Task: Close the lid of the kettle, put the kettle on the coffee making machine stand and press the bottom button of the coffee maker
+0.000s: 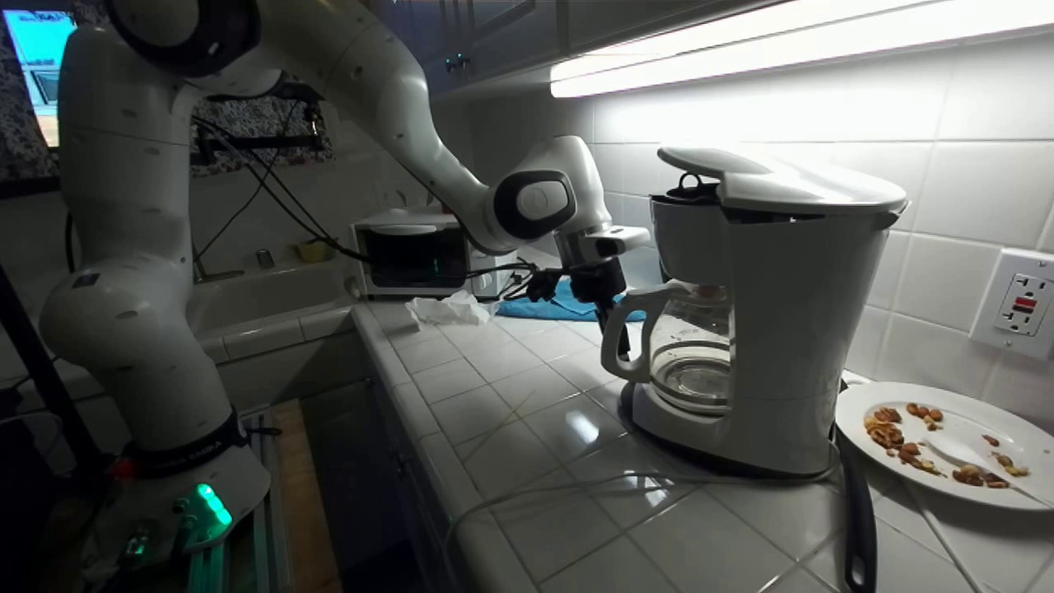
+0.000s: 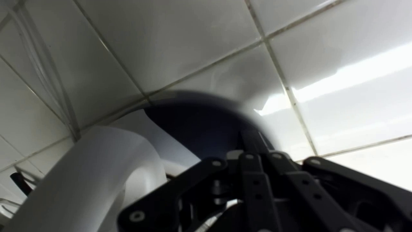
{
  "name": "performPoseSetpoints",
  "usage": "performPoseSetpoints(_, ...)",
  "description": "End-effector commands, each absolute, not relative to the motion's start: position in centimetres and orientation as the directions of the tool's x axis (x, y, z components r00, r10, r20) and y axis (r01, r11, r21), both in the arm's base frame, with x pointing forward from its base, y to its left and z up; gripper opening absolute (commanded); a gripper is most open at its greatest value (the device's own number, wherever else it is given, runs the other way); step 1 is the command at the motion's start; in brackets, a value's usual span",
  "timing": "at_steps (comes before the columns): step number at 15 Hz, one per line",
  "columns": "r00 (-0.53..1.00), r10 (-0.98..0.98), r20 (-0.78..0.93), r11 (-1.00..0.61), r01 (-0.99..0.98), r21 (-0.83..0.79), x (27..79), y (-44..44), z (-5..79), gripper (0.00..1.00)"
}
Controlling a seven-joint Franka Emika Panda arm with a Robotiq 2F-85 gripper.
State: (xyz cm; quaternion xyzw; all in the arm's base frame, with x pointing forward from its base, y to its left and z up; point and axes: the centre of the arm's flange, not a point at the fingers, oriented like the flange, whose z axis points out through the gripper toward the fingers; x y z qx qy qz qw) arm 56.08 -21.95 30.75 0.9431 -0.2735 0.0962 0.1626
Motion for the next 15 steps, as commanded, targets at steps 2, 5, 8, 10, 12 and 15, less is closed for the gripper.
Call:
performPoseSetpoints(2,0.836,-0.492,0.244,-0.798,-0.545,0.256,55.2,-23.2,29.2,0.0)
performPoseSetpoints(5,0.834,-0.49,0.252,-0.8,-0.545,0.249,55.2,-23.1,29.6,0.0)
performPoseSetpoints(8,0.845,-0.462,0.268,-0.819,-0.523,0.237,55.3,-21.9,30.7,0.0)
performPoseSetpoints(10,0.858,-0.431,0.28,-0.838,-0.496,0.228,55.4,-20.8,31.6,0.0)
performPoseSetpoints(12,0.877,-0.376,0.3,-0.872,-0.444,0.206,55.5,-19.1,32.9,0.0)
performPoseSetpoints(15,0.898,-0.289,0.331,-0.919,-0.357,0.165,55.5,-16.4,35.0,0.0)
